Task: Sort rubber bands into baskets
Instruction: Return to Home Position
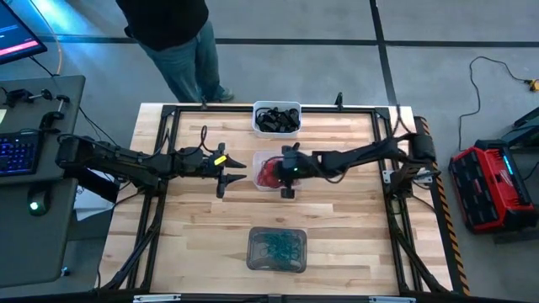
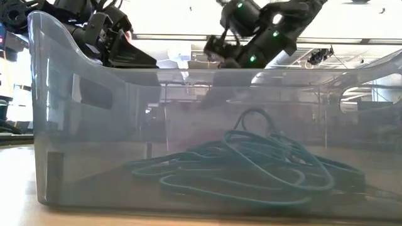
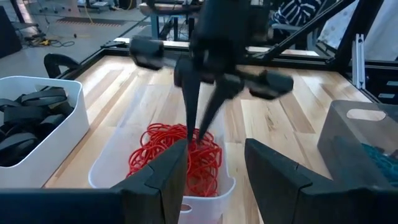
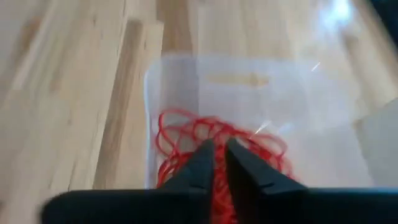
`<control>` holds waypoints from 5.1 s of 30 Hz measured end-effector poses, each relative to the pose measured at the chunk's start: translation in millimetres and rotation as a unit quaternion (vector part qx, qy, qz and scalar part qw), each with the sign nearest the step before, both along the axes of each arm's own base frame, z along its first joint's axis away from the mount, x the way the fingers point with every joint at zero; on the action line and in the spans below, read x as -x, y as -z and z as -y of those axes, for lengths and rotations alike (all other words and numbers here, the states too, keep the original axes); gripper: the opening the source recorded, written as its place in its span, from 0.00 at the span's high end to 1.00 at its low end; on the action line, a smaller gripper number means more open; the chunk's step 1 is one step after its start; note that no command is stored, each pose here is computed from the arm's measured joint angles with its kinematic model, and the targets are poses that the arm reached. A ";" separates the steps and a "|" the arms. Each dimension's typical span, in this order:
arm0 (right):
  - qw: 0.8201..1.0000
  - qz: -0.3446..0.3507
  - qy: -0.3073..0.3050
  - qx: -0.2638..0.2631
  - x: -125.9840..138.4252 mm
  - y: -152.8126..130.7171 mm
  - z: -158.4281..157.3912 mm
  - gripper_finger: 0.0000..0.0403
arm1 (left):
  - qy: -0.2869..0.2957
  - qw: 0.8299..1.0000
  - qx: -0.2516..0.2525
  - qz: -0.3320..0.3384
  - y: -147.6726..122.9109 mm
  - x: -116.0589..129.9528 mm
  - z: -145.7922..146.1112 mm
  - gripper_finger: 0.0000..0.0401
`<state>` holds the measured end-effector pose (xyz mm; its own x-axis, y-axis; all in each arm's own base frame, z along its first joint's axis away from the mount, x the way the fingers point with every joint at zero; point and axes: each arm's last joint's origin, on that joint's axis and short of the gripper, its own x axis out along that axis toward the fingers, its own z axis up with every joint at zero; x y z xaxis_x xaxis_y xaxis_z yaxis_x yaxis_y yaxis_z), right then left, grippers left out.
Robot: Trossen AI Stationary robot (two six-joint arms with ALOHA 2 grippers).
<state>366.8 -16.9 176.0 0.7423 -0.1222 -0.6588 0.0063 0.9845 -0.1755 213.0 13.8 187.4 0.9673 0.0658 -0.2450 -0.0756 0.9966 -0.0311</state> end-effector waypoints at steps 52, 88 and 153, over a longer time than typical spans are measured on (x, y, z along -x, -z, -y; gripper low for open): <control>0.943 0.328 0.046 -0.033 228.4 21.6 31.5 1.00 | -0.067 0.986 -0.035 0.149 3.0 55.0 -25.2 1.00; 0.925 0.343 0.164 -0.014 262.9 12.5 25.5 1.00 | -0.151 0.978 -0.014 0.141 17.5 120.1 -14.1 1.00; 0.901 0.384 0.200 0.003 274.3 6.0 14.5 1.00 | -0.250 0.957 -0.056 0.136 15.8 122.2 -20.0 1.00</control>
